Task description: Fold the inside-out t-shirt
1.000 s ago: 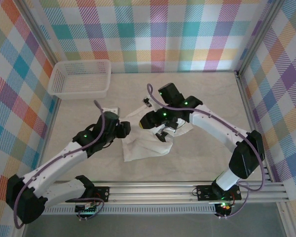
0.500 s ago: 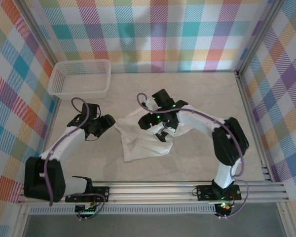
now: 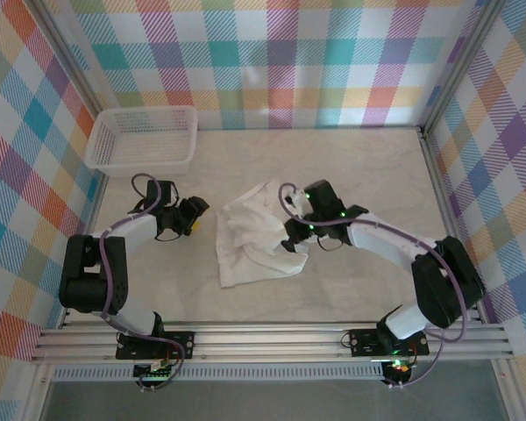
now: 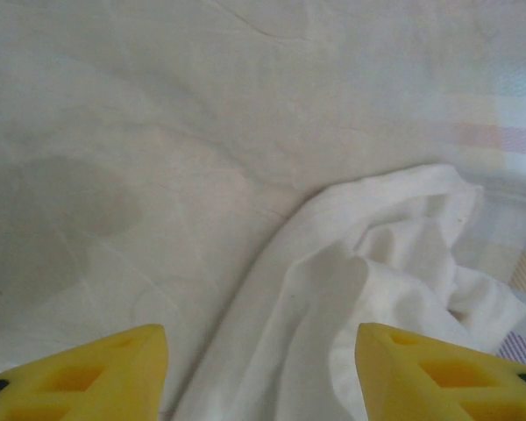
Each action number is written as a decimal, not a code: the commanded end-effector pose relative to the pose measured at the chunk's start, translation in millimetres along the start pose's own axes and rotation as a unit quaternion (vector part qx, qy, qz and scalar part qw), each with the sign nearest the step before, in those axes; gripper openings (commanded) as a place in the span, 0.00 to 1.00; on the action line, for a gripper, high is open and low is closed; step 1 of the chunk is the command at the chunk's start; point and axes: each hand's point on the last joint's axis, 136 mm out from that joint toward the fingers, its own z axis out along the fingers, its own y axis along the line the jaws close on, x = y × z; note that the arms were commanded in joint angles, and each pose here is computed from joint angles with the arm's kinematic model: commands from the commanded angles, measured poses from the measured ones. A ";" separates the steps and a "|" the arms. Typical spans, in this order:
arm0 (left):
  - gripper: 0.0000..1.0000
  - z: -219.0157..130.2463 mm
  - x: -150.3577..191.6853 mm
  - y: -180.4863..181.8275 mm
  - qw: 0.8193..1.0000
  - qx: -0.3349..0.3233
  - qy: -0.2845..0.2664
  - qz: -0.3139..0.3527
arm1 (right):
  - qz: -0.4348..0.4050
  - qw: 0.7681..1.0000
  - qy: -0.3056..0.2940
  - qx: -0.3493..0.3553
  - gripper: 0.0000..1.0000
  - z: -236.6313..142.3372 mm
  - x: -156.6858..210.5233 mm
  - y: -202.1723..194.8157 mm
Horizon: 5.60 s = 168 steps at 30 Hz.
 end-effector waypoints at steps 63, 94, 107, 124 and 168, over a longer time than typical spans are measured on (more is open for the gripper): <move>0.63 -50.3 85.6 -93.6 0.973 0.055 0.015 0.223 | 0.057 0.997 0.002 -0.060 0.52 -48.4 27.6 44.6; 0.25 41.1 252.6 -112.8 0.890 -0.039 0.272 0.364 | 0.225 0.973 -0.037 0.028 0.58 -71.4 36.6 -21.7; 0.27 49.0 259.9 -109.1 0.894 -0.028 0.286 0.343 | 0.225 0.974 -0.028 0.026 0.59 -68.0 39.0 -21.6; 0.00 -50.6 229.5 -89.9 0.921 0.006 0.211 0.327 | 0.103 0.985 -0.055 -0.127 0.59 -77.4 22.4 37.7; 0.53 -122.2 176.2 3.9 0.972 -0.045 0.027 0.228 | 0.004 0.999 -0.029 -0.032 0.54 -19.7 -66.4 0.9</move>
